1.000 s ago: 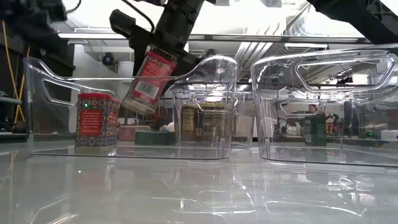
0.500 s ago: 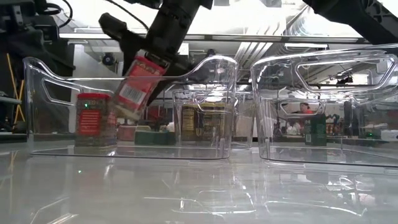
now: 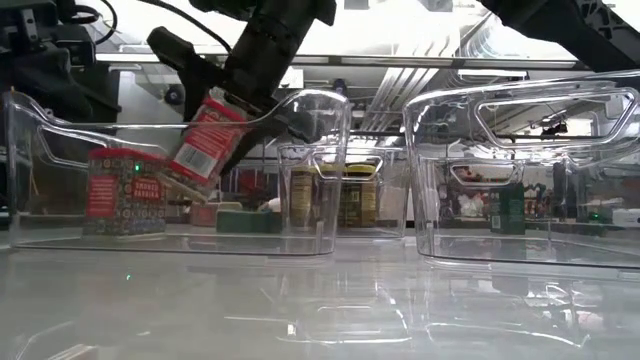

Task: Sort spices by type
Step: Put the top right red seasoning can into the left transparent bin

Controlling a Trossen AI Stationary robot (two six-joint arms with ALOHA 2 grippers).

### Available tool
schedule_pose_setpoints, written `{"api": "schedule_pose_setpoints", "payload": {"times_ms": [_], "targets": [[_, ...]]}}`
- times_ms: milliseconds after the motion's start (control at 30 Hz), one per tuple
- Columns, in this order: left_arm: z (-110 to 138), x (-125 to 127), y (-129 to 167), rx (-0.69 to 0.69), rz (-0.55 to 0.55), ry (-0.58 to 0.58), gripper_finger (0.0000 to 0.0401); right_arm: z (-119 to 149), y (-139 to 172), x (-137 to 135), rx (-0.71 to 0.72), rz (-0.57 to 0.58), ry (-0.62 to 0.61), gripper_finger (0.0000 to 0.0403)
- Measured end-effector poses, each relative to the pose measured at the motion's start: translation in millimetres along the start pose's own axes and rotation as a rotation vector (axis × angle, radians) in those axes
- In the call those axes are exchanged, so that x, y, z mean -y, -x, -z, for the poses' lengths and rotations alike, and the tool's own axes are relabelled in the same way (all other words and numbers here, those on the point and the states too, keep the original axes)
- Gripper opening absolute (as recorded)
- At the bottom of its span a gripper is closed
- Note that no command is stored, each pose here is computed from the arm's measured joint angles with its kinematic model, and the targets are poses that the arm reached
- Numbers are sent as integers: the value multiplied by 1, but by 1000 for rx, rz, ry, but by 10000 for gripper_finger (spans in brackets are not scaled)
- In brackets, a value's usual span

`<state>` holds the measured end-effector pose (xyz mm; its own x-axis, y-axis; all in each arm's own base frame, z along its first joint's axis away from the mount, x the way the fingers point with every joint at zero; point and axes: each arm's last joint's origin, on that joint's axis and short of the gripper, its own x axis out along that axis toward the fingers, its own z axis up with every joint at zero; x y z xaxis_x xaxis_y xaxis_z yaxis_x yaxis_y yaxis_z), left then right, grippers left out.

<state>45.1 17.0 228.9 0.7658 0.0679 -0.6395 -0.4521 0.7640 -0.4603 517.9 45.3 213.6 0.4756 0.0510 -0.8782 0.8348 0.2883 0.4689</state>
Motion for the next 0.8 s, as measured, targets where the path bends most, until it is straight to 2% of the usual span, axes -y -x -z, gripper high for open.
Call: {"api": "schedule_pose_setpoints", "payload": {"times_ms": [233, 400, 500, 800], "targets": [[0, 0, 0, 1, 0, 0, 19, -2, -2, -4, 38, -43, -37, 196], [0, 0, 0, 0, 0, 0, 19, -3, -7, -6, 46, -67, -46, 247], [0, 0, 0, 0, 0, 0, 19, -3, -9, -5, 49, -59, -46, 262], [0, 0, 0, 0, 0, 1, 19, -11, -8, -7, 128, -83, -12, 269]]}}
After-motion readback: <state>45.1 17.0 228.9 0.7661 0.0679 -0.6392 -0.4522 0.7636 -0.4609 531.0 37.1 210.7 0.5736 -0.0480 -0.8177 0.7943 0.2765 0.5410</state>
